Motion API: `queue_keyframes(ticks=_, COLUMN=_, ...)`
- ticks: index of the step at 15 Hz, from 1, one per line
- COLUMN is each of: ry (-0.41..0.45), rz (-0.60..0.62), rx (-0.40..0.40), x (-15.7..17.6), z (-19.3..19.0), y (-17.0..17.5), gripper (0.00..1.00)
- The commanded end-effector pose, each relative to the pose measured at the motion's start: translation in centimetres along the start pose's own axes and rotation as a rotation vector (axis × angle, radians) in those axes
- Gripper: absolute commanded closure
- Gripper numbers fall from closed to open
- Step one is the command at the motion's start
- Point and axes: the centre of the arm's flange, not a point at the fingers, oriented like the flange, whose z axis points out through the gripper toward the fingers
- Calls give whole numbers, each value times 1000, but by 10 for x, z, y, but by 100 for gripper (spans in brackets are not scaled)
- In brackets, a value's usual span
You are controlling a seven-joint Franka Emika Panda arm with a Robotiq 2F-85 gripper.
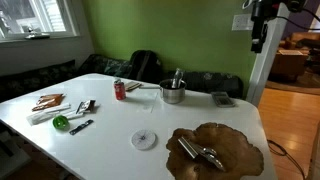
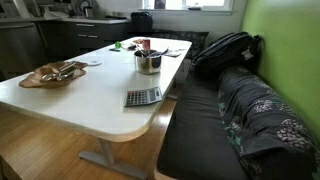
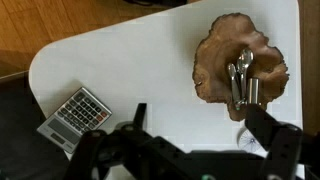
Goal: Remove the silver object from the wooden box
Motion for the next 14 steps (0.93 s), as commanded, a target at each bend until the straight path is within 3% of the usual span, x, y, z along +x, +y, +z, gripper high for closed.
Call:
queue_keyframes(ticks=1, ry=0, rz=0, rx=0, x=0, z=0, y=0, gripper=0)
queue_keyframes(ticks=5, ry=-30, rz=-40, rx=-1, x=9, z=9, y=-10, gripper=0)
queue_keyframes(ticks=8, ry=-151, rz=-177, rx=-6, x=43, z=62, y=-76, gripper=0)
queue_keyframes(ticks=13, ry=-358, rz=-392, rx=-116, x=71, z=139, y=-197, gripper=0)
queue_keyframes(ticks=14, ry=-289, rz=-343, rx=-76, x=46, z=122, y=-169, gripper=0)
